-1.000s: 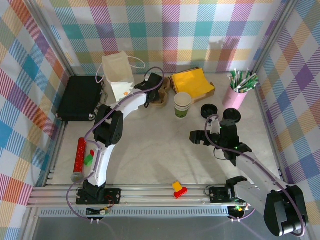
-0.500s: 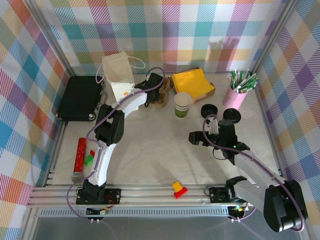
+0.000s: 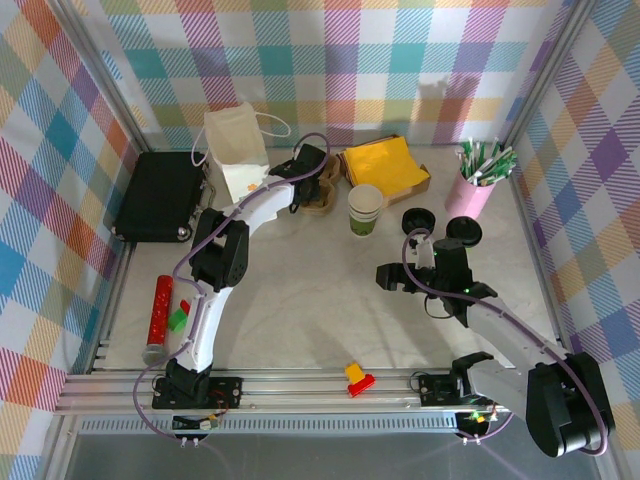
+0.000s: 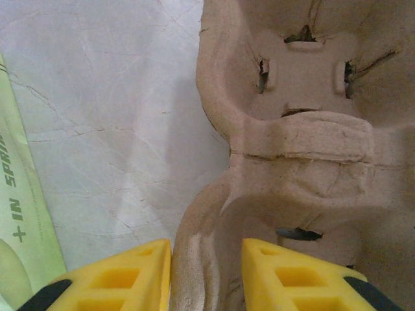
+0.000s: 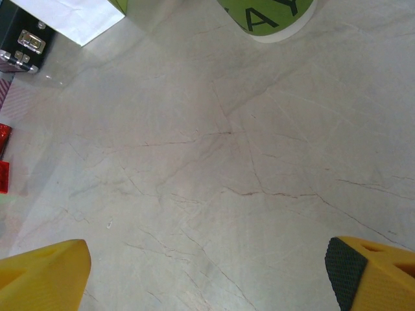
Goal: Pack the takeout coffee
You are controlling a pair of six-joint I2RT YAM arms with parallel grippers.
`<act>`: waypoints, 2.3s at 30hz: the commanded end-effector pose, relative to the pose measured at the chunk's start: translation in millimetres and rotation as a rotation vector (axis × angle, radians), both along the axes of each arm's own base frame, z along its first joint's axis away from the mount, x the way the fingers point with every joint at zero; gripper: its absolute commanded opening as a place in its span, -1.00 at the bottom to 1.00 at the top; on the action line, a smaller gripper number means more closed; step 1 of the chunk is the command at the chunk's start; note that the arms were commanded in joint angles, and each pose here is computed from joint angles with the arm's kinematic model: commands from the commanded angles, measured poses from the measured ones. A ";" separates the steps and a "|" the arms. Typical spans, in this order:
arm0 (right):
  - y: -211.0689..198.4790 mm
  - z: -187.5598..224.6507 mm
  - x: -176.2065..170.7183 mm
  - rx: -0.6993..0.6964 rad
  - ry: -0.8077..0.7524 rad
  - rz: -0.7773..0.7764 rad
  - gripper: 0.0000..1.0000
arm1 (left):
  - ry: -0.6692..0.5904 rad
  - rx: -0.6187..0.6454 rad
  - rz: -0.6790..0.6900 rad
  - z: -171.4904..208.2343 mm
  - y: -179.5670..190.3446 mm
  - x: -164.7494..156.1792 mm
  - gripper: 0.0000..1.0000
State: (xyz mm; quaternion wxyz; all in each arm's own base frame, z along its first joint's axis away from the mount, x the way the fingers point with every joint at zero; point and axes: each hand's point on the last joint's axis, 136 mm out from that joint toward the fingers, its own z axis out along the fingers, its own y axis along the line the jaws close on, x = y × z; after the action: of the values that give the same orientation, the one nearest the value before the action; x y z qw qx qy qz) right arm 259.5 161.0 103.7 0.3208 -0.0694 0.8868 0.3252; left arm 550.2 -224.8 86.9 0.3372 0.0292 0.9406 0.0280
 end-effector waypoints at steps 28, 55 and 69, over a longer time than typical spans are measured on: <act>7.2 10.5 12.0 -0.027 -0.036 0.022 0.88 | 0.006 0.034 -0.033 12.3 1.9 -0.8 -0.69; 8.9 7.3 12.0 -0.047 -0.032 0.029 0.88 | 0.033 -0.182 -0.001 47.8 -9.5 -30.2 -0.75; 8.9 5.9 10.9 -0.056 -0.028 0.032 0.89 | 0.101 -0.224 0.089 27.6 6.9 -41.9 -0.76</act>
State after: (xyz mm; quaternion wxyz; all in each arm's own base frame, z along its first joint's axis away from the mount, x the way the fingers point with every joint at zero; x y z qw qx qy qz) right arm 267.1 166.4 101.8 0.3191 -0.0843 0.8931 0.3057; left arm 519.5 -229.1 121.5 0.3138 -0.0294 0.9469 -0.0642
